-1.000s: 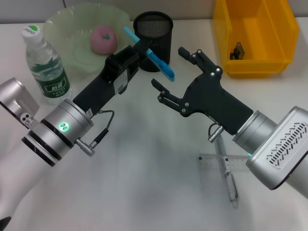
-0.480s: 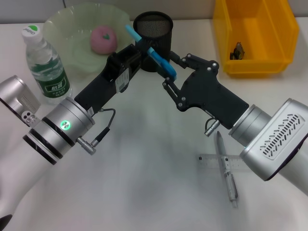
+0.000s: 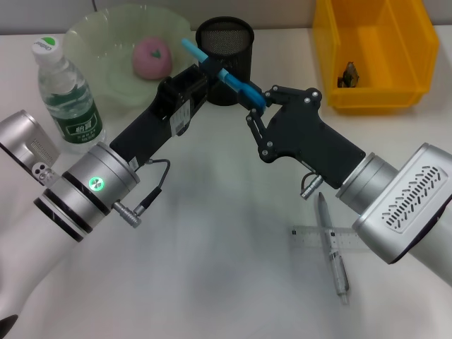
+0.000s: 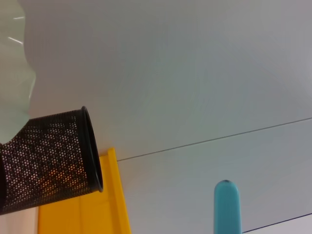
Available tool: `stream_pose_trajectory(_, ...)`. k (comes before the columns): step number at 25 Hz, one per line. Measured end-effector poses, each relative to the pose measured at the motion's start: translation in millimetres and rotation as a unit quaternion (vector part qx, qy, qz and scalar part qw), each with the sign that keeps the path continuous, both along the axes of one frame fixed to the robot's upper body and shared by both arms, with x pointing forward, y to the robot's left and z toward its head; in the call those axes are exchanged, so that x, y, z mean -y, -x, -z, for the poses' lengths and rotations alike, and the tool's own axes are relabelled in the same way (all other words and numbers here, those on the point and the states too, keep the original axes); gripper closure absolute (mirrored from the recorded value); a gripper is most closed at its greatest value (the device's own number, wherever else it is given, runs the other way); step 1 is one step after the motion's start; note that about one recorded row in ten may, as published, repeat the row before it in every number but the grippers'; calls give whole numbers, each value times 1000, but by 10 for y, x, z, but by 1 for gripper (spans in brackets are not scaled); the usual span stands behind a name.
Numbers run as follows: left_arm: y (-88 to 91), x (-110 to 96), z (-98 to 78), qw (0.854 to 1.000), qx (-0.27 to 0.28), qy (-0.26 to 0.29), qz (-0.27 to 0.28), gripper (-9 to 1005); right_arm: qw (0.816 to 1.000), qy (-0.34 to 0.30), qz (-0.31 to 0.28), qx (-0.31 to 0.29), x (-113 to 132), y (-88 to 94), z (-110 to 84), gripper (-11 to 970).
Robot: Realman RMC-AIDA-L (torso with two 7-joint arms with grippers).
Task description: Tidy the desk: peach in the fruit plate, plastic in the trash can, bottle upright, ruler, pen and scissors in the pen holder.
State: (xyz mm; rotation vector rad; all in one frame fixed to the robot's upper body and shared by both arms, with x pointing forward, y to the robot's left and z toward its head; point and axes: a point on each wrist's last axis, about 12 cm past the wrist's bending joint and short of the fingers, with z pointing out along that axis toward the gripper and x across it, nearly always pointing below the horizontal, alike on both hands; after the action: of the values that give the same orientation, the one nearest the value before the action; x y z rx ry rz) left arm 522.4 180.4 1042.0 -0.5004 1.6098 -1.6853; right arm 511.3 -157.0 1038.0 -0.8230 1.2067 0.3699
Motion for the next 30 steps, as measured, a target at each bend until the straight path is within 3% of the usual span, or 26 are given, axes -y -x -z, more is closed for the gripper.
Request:
stream_pose_trajectory(2,0,0,0,1000,0,0,0,769,1000,-1,0,0,0,4,-1,881)
stream_pose_trajectory(15,41,-17,-21,1000,28,-5,-2,769,1000,-7,3,-1,17,28,4,881)
stream_pose_trajectory(19,39,-25,-16,999,31,-11,-5,677,1000,-13,4,1,27,38,-3,881)
stream_pose_trajectory(26,9,-63,-2,998,49,-44,-17,607,999,-40,1,-19,78,-1,-26,881)
stream_pose_trajectory(30,19,-152,25,992,84,-89,-29,436,996,-74,-10,-58,205,-95,-53,881)
